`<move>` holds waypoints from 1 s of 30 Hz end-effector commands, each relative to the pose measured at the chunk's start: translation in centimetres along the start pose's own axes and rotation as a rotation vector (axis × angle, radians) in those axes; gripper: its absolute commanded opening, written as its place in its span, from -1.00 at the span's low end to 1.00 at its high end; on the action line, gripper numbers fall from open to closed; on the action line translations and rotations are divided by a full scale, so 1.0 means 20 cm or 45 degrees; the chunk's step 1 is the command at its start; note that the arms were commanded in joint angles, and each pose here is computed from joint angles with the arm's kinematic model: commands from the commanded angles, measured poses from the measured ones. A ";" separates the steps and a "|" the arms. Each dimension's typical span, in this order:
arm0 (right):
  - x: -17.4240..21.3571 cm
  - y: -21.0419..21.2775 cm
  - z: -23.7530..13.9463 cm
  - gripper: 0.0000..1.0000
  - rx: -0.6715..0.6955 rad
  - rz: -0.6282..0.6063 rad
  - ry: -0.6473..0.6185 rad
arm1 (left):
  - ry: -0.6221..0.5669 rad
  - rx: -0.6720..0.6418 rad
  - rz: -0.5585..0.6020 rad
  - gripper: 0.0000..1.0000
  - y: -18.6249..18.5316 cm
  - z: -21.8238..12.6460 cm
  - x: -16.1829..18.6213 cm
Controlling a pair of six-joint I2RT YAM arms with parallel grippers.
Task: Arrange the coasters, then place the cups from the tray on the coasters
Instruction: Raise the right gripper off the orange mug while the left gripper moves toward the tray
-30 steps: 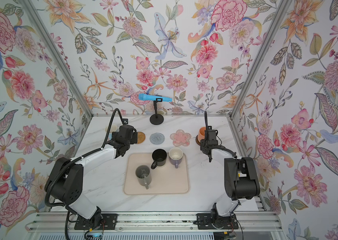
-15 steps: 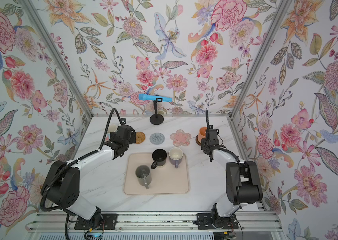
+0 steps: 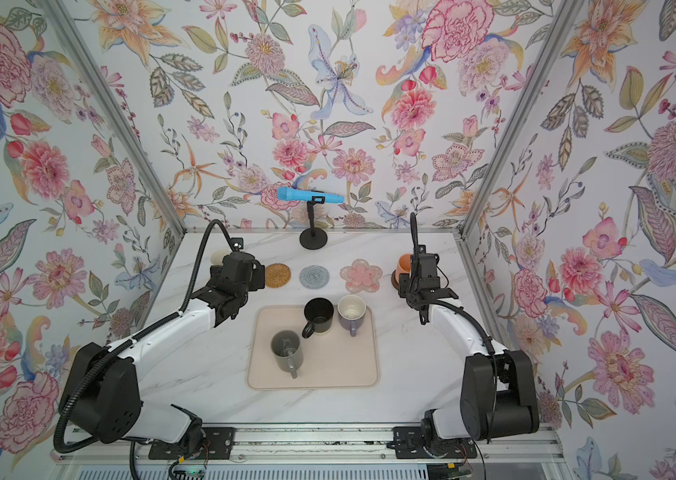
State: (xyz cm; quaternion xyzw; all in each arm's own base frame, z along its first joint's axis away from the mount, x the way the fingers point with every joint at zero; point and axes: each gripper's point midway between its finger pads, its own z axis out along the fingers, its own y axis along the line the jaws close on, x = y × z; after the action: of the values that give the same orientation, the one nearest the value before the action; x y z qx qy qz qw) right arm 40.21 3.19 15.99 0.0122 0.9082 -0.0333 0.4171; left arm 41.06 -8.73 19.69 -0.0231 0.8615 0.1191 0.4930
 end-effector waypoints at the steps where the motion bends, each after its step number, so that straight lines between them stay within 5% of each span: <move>1: -0.01 0.03 -0.10 0.35 -0.046 0.048 0.004 | 0.029 0.002 0.029 0.98 0.04 -0.07 0.04; 12: 0.12 0.08 -0.27 0.40 -0.148 0.176 0.012 | 0.101 -0.158 0.068 0.99 0.23 -0.18 0.12; 30: 0.17 0.18 -0.38 0.44 -0.230 0.302 0.007 | 0.075 0.010 0.020 0.98 0.19 -0.27 0.13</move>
State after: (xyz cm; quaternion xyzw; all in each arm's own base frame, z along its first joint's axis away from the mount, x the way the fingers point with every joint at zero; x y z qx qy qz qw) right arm 32.88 7.51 17.95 0.0701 0.9004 0.0975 0.4182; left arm 34.92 -5.35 21.62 -0.0369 0.8649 0.1315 0.4831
